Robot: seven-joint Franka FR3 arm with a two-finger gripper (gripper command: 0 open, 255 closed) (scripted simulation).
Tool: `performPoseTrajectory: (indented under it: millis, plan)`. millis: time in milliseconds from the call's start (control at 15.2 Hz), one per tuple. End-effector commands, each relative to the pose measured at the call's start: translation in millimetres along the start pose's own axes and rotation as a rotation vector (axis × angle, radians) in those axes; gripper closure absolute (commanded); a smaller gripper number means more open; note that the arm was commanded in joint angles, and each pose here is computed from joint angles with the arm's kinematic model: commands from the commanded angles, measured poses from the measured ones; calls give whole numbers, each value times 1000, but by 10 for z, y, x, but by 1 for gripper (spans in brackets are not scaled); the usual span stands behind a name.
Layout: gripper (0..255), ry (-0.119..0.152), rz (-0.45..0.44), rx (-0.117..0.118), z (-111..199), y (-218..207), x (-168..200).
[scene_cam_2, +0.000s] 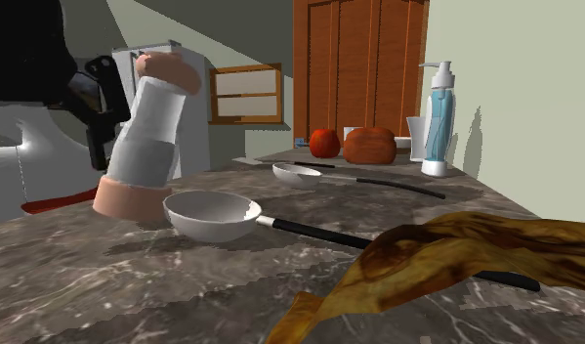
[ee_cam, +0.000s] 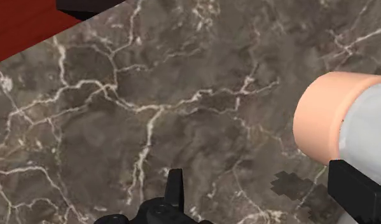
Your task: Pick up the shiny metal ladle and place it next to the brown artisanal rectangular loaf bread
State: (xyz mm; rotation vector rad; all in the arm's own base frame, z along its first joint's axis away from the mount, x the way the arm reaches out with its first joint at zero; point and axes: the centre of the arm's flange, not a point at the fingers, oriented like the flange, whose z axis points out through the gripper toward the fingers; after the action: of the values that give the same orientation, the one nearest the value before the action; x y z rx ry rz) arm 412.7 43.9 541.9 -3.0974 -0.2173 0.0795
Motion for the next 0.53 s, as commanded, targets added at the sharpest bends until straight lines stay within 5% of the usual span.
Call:
performPoseTrajectory:
  millis: [0,462]
  plan:
    - [0,15,-40,7,16,-94,207]
    - [0,65,-176,33,87,-574,889]
